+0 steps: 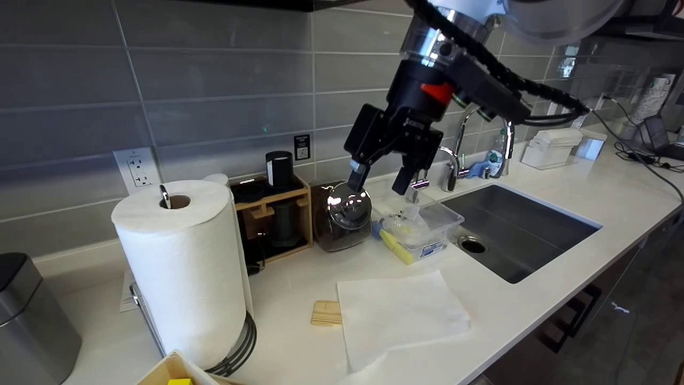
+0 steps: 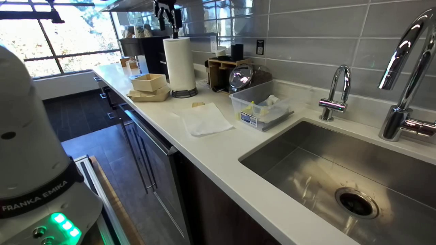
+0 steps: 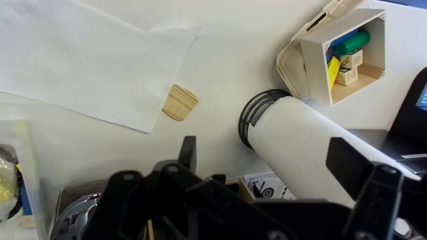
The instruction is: Remove the wooden box from on top of the take away pack and put it on the counter on the right
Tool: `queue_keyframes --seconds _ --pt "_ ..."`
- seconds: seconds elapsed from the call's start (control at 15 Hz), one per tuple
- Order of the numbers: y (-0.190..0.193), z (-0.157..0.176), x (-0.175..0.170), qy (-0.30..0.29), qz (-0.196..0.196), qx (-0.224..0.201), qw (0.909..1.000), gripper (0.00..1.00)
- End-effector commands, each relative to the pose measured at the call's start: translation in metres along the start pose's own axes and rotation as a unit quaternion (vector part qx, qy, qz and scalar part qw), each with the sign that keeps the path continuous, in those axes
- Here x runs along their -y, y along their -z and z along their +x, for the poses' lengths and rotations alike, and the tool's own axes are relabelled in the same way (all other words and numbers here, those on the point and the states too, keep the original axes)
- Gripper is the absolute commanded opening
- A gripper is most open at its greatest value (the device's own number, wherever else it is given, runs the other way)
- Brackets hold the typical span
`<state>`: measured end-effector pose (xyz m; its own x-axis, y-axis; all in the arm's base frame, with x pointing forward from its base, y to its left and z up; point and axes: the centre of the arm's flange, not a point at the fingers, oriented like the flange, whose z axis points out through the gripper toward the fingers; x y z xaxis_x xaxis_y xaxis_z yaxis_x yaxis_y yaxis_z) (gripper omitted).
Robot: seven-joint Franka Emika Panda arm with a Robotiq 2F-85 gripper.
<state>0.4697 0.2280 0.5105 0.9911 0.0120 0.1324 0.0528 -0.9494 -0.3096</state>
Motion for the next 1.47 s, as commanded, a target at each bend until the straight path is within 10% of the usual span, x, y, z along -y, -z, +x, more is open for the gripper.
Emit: queue_keyframes --seconds 0.0,0.6,1.4 --pt "-0.039 0.008 0.015 -0.007 0.009 0.009 0.9999 1.0" --pt "-0.122 0.054 0.069 0.047 0.063 0.062 0.995 1.0" --pt "-0.15 0.048 0.105 0.077 0.034 0.058 0.9948 1.0"
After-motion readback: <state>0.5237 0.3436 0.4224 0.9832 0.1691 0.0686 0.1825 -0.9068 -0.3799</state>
